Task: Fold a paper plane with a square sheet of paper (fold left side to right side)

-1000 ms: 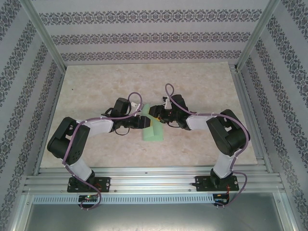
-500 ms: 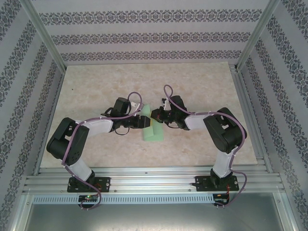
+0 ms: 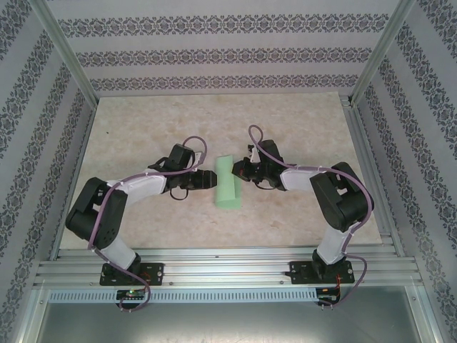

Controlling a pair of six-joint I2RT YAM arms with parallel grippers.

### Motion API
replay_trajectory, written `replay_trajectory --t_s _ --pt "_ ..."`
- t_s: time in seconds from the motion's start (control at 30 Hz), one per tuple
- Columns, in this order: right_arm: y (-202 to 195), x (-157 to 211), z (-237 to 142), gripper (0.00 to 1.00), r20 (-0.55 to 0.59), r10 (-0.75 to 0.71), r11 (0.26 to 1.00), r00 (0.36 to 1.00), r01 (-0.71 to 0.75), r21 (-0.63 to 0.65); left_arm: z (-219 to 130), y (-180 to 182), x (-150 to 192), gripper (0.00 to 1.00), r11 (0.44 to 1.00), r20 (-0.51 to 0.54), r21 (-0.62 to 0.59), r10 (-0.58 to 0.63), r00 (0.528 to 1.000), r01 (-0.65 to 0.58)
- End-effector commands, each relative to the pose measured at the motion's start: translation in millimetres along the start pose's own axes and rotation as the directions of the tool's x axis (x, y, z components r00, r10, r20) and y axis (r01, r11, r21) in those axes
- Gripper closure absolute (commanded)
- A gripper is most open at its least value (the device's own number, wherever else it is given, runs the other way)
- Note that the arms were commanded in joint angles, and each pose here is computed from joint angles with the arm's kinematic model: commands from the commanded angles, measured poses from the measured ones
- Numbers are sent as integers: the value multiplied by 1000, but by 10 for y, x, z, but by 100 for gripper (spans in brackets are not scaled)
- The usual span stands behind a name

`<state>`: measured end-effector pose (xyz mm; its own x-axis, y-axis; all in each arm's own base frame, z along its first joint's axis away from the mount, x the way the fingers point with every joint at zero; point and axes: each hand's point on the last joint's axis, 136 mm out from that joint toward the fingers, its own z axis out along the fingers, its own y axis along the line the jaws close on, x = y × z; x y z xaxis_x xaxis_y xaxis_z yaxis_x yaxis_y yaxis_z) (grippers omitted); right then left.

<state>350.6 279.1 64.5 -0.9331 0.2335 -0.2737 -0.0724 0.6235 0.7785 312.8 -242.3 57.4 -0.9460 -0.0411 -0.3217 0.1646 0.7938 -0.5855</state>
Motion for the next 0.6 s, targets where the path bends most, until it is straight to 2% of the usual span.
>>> replay_trajectory --t_s 0.0,0.17,0.4,0.57 --pt "-85 15 -72 95 11 -28 999 1000 28 42 119 -100 -24 35 1000 -6 4 -25 1000 25" --pt "-162 67 -86 94 9 -20 998 1000 20 64 239 -173 -40 34 1000 -19 10 -21 1000 21" --pt "-236 94 -105 91 7 -18 996 1000 18 90 340 -160 8 41 999 -45 -31 -6 999 5" --pt "-237 71 -182 78 20 -30 994 999 28 104 410 -147 49 44 996 -66 -85 22 998 -28"
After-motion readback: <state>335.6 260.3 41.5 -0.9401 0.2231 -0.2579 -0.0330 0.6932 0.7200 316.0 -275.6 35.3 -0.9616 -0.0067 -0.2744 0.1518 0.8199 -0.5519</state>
